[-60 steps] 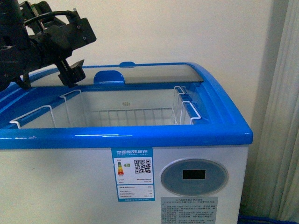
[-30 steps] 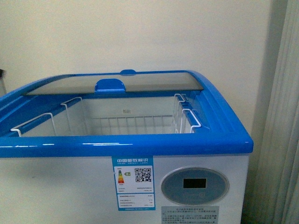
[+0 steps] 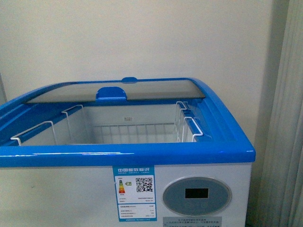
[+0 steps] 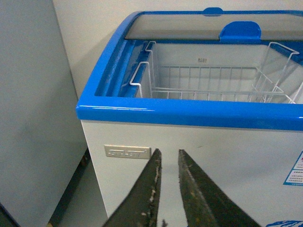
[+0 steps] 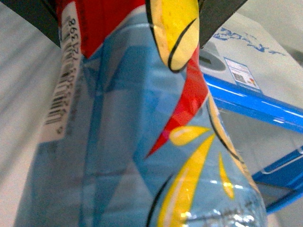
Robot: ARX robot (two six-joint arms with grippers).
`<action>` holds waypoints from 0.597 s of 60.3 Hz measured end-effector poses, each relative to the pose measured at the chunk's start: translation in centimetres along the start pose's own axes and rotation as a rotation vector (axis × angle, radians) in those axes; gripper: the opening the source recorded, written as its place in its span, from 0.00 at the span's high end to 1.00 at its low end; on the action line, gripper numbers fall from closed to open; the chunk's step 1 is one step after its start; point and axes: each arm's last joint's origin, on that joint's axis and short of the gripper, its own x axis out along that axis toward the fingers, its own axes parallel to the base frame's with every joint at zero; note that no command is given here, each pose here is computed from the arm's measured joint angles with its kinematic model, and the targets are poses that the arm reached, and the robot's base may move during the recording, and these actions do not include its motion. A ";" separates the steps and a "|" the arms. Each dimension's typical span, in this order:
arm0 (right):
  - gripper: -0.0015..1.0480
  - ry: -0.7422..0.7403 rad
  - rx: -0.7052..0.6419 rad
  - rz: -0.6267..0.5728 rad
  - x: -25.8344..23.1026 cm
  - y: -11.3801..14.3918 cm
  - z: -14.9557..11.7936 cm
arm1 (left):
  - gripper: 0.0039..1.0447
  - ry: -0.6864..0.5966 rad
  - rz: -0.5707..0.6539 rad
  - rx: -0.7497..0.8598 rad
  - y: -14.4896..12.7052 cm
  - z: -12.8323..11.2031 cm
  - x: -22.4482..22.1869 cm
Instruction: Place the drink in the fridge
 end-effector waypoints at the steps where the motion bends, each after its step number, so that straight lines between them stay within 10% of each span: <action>1: 0.59 -0.005 -0.019 0.021 0.4 0.0 0.4 | 0.89 -0.001 0.000 -0.001 0.0 -0.1 -0.1; 17: 0.59 0.117 -0.519 0.349 11.4 2.7 5.8 | 0.98 -0.012 0.000 -0.009 0.0 -1.6 -1.4; 36: 0.59 0.338 -0.966 0.415 25.7 6.8 3.3 | 0.98 -0.010 0.000 -0.009 0.0 -3.0 -2.8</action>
